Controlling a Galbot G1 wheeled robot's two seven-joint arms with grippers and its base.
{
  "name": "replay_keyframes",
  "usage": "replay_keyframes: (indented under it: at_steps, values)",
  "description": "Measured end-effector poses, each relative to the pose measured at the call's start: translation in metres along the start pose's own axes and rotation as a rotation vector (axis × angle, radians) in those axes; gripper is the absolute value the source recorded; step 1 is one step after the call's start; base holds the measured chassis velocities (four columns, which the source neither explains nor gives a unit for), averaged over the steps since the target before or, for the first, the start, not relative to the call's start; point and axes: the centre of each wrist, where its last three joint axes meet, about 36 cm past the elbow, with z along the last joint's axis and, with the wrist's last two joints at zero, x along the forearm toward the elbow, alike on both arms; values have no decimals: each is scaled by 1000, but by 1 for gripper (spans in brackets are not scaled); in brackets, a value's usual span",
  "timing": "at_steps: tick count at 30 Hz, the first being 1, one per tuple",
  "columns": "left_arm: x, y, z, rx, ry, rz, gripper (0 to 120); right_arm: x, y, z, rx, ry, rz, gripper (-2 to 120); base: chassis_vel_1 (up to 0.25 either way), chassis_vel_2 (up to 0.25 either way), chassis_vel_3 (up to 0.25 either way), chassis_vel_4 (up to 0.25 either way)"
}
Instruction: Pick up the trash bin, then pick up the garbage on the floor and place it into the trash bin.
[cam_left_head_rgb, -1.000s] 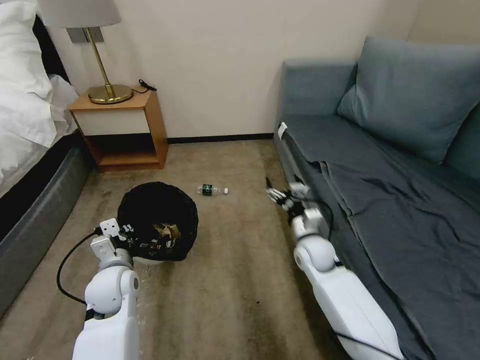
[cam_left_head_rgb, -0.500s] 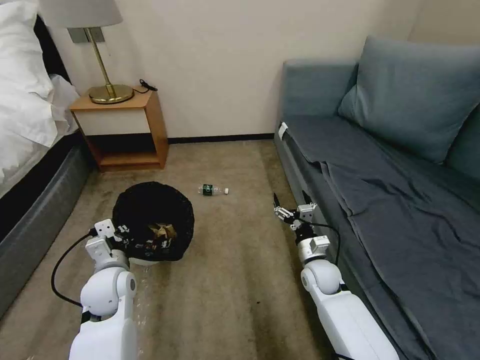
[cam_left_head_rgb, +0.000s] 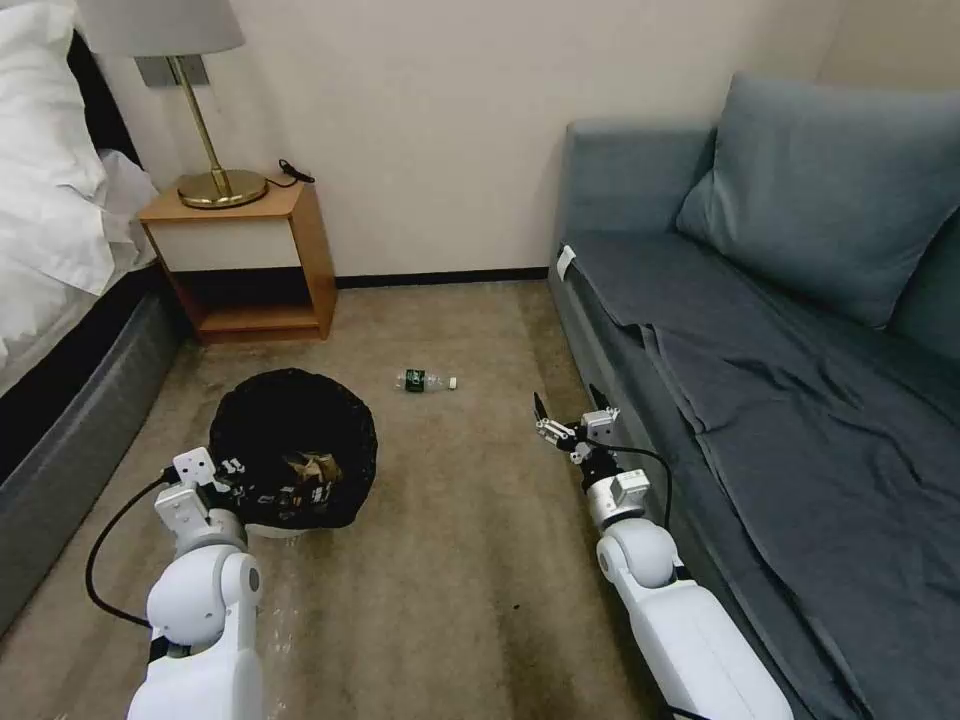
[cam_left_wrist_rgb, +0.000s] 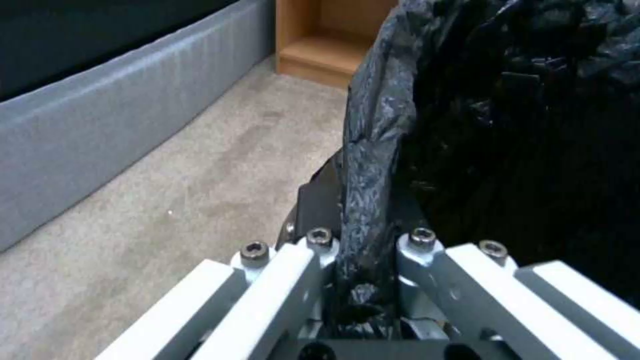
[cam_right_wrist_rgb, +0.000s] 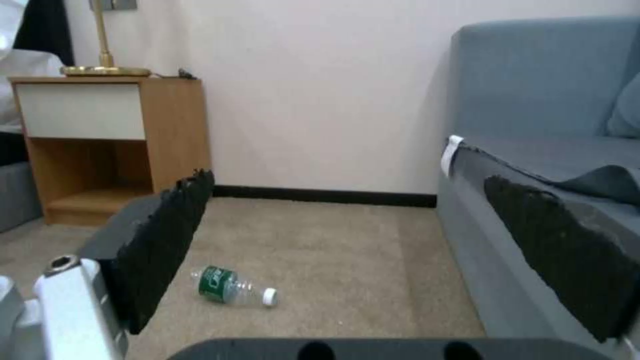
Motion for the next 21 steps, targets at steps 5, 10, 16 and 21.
replay_keyframes:
  at_steps: [5,10,16,21]
  values:
    - [0,1,0,3,-3,-1,4,1,1,3,-2,5,-4,100,-156,146,168,-157]
    - [0,1,-1,11,-2,1,4,3,1,5,-3,8,-8,100,-188,209,179,-198]
    - [-1,0,-1,15,-2,1,4,4,1,8,-3,11,-13,100,-161,162,164,-157]
    - [-1,0,-1,14,-2,1,4,5,2,9,-3,13,-13,100,-152,131,147,-136]
